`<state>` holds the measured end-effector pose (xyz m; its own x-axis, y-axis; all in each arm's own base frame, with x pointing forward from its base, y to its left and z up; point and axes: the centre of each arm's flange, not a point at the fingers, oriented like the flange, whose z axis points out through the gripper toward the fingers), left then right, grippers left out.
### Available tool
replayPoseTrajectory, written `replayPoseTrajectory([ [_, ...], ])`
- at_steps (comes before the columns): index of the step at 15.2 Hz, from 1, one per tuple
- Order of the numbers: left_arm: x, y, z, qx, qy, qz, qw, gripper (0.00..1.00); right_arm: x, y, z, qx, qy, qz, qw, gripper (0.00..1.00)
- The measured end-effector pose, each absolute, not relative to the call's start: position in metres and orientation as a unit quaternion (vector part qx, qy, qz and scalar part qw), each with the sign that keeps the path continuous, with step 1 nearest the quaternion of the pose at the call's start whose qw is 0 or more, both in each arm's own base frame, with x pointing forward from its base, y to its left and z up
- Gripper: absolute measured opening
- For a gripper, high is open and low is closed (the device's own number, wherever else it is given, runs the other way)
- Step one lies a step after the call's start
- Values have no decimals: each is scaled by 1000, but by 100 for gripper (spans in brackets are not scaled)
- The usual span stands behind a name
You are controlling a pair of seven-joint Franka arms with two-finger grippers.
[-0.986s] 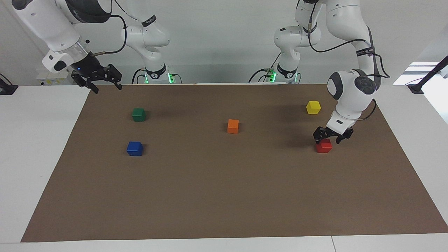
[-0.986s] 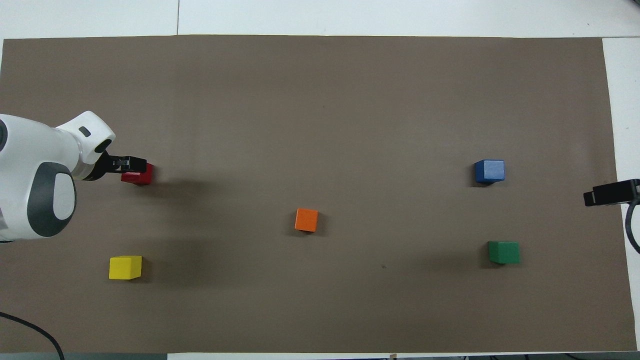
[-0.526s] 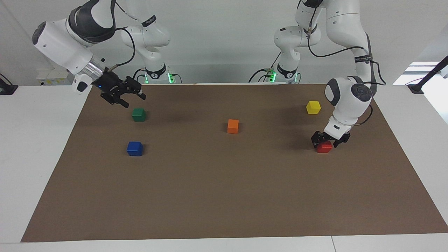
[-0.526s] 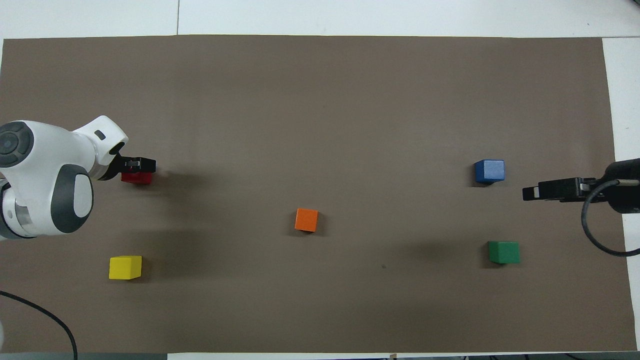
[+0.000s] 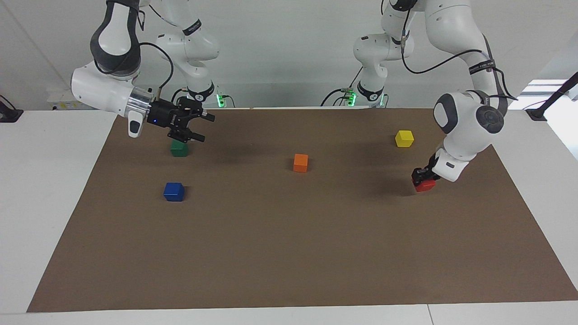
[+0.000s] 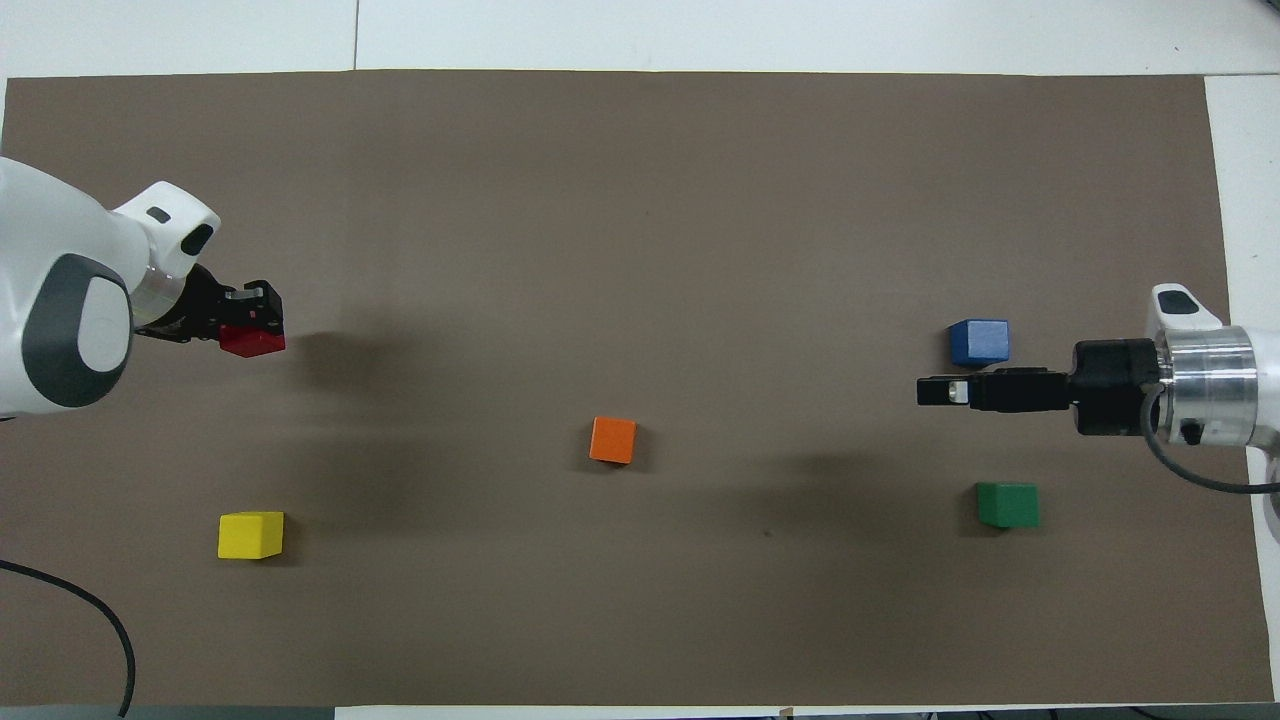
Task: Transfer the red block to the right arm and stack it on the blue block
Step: 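Lift the red cube with the left gripper while the right gripper approaches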
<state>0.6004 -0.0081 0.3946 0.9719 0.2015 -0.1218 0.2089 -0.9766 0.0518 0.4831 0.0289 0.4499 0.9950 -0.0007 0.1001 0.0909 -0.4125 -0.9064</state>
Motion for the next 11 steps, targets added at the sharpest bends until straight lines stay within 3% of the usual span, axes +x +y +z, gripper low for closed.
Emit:
replayPoseTrajectory([
  [4,588,-32,482,962,247,-94,70,54,479,75,426,-765,-46,-47,640,100],
  [8,544,-73,565,893,411,-132,124,54,471,118,405,-673,-49,-39,737,100],
  [11,502,-138,605,857,462,-183,136,54,462,142,397,-602,-54,-35,796,100],
])
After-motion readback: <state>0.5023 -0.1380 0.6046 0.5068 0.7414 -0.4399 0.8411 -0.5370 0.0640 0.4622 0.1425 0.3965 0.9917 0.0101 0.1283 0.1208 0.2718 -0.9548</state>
